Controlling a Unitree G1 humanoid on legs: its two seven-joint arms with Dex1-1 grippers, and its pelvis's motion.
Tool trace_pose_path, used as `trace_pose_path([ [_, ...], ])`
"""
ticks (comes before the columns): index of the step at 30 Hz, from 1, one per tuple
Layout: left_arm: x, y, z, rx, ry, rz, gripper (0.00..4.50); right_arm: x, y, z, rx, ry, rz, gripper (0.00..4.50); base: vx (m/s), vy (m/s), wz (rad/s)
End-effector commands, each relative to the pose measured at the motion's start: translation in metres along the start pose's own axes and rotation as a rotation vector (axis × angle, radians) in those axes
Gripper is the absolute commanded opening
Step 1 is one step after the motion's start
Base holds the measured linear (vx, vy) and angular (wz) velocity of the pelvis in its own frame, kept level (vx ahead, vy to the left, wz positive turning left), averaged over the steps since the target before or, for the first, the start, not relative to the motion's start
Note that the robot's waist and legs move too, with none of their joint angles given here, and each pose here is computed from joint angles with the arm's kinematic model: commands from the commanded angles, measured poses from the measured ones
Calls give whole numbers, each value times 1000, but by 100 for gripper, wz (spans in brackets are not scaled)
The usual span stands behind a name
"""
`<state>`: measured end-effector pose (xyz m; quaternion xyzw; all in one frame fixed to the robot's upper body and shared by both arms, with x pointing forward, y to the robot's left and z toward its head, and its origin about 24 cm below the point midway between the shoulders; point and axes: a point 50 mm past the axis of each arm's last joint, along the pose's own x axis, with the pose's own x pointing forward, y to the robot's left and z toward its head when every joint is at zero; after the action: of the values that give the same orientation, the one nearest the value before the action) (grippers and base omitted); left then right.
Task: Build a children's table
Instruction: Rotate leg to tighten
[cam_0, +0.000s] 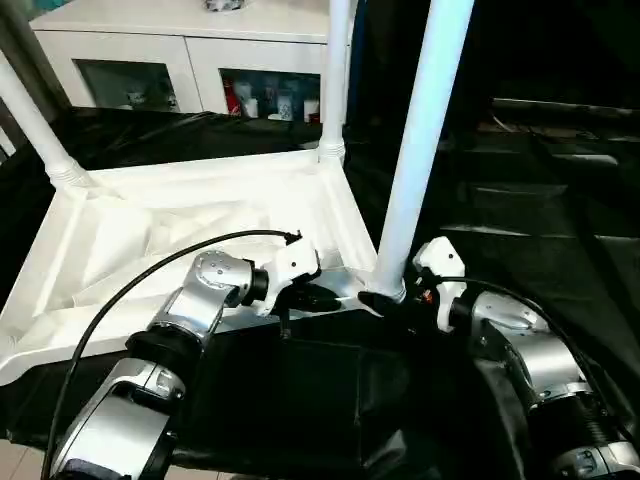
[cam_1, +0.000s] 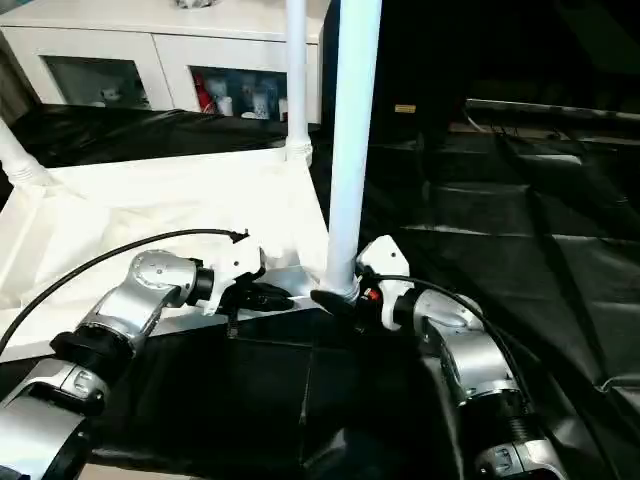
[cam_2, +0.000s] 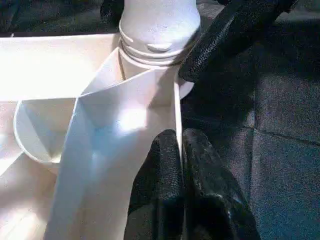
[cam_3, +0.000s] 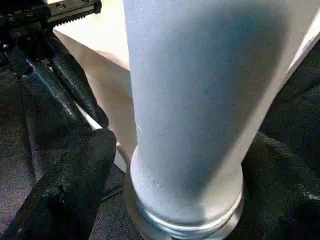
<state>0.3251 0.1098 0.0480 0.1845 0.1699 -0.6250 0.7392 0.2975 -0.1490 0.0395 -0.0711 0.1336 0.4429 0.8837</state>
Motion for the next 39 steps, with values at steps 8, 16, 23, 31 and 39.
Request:
trace_pose_path([
  [8, 0, -9, -8, -40, -33, -43, 0, 1, 2, 1, -1, -12, 17, 347, 0, 0, 0],
  [16, 0, -11, -10, -48, -23, -68, 0, 1, 5, -1, 15, -24, 26, 285, 0, 0, 0],
  [23, 4, -9, -11, -55, 1, -23, 0, 7, 5, -7, 97, -34, -80, 272, 0, 0, 0],
  [31, 39, -2, 2, -53, 38, 170, 0, 33, 3, -15, 273, -18, -490, 272, 0, 0, 0],
  [39, 71, -5, 23, -39, 30, 249, 0, 54, 10, -7, 254, 0, -616, 272, 0, 0, 0],
])
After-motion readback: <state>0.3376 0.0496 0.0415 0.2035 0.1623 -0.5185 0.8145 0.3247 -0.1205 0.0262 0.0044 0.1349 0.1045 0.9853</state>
